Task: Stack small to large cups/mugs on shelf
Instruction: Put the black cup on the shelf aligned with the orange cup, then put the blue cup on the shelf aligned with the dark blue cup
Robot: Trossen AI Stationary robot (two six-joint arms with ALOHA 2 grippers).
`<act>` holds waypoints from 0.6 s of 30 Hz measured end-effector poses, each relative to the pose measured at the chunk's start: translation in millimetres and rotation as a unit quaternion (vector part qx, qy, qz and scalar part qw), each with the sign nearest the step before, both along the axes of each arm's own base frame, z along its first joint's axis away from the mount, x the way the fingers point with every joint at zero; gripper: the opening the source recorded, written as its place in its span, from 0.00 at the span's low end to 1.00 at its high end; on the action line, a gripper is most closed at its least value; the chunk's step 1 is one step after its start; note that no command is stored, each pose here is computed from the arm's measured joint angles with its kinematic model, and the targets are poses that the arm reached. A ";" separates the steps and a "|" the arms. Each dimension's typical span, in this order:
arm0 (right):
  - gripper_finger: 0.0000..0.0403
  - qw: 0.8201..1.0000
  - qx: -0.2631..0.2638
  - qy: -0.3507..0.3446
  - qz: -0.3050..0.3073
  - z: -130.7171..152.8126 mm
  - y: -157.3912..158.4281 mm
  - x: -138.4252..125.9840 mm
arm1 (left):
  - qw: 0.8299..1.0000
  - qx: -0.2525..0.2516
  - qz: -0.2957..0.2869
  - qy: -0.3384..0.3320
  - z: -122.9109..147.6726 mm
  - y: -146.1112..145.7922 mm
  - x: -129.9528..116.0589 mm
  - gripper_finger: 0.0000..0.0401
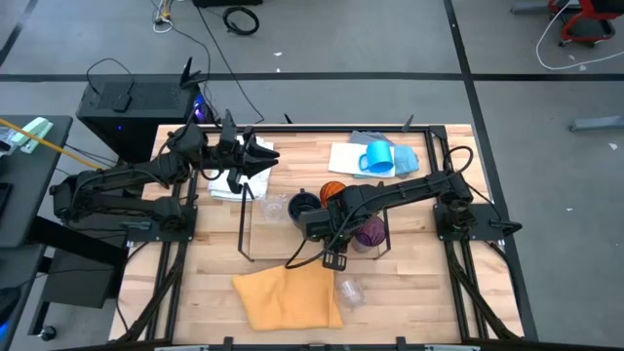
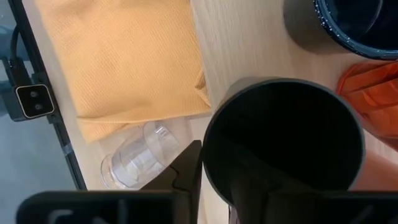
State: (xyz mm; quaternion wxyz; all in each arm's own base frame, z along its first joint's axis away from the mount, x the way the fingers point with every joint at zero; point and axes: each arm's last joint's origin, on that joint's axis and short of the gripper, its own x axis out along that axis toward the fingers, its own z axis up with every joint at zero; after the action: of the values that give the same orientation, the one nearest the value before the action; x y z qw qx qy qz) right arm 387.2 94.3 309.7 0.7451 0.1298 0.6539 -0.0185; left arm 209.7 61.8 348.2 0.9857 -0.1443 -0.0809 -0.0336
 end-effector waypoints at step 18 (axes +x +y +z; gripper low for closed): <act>0.22 1.000 0.006 -0.010 -0.004 16.8 -10.8 -2.9 | 1.000 0.000 0.000 0.000 0.0 0.0 0.0 0.26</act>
State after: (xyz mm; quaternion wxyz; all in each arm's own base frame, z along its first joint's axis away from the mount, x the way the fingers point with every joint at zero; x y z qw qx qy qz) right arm 384.3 83.6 326.5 0.7511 0.1364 0.6458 -0.0162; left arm 209.8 61.8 348.2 0.9857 -0.1440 -0.0808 -0.0334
